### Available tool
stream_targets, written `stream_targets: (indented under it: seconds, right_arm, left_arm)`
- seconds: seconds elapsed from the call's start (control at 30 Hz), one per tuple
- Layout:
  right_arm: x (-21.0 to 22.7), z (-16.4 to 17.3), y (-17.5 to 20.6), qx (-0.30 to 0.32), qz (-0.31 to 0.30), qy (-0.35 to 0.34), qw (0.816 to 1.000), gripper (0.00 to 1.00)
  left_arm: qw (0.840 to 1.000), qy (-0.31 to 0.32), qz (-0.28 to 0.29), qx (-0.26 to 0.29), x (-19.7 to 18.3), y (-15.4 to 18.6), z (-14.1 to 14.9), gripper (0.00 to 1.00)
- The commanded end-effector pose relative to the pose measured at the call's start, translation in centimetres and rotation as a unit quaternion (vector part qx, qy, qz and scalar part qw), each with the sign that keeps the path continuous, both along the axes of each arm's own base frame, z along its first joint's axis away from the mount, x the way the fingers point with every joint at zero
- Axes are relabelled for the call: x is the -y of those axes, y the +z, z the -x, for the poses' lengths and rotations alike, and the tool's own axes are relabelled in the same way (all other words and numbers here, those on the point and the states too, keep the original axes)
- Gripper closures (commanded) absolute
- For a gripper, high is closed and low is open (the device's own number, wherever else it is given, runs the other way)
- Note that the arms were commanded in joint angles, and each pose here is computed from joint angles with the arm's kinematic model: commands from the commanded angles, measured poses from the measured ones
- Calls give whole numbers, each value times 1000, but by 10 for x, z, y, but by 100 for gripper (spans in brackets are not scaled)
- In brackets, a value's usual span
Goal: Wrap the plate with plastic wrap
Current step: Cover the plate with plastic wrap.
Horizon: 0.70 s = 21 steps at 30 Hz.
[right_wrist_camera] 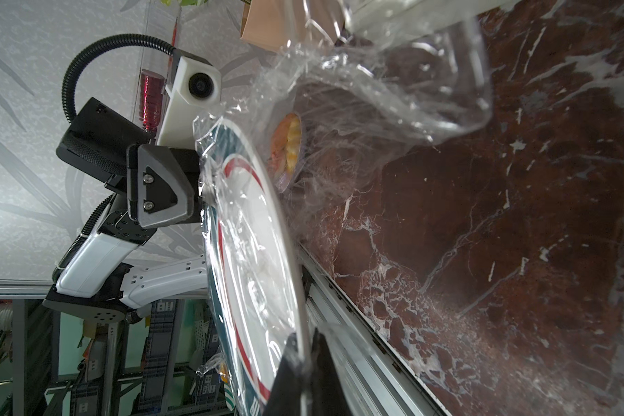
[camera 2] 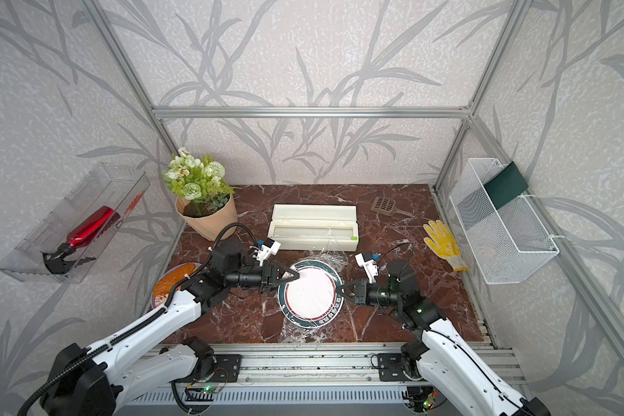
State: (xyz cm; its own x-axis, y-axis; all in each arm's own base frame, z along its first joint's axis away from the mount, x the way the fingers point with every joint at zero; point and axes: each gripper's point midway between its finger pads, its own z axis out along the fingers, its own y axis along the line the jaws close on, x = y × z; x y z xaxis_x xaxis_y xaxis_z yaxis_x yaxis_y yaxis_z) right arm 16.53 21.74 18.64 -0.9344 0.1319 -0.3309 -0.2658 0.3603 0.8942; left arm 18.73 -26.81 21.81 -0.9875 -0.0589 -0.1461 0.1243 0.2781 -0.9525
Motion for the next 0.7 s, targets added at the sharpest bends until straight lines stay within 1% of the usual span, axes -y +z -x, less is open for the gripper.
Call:
stream_targets:
  seconds: [0.0, 0.33, 0.37, 0.43, 0.53, 0.67]
  right_arm:
    - [-5, -3, 27, 41, -26, 13, 999, 100]
    - [-3, -1, 30, 39, -16, 14, 999, 100]
    - [-2, -1, 30, 41, -13, 13, 999, 99]
    - [-1, 1, 32, 42, -9, 14, 999, 93]
    - [2, 3, 34, 44, 0, 12, 999, 77]
    - [6, 7, 37, 46, 22, 12, 999, 66]
  left_arm:
    - [1000, -14, 25, 11, 6, 13, 4, 53]
    - [1000, -19, 12, 9, 4, 2, 9, 73]
    - [1000, -19, 12, 11, 3, 3, 10, 75]
    - [1000, -17, 10, 14, 2, 4, 11, 77]
    - [1000, -12, -1, 21, -1, 4, 13, 81]
    - [1000, -7, -1, 29, -5, 9, 16, 84]
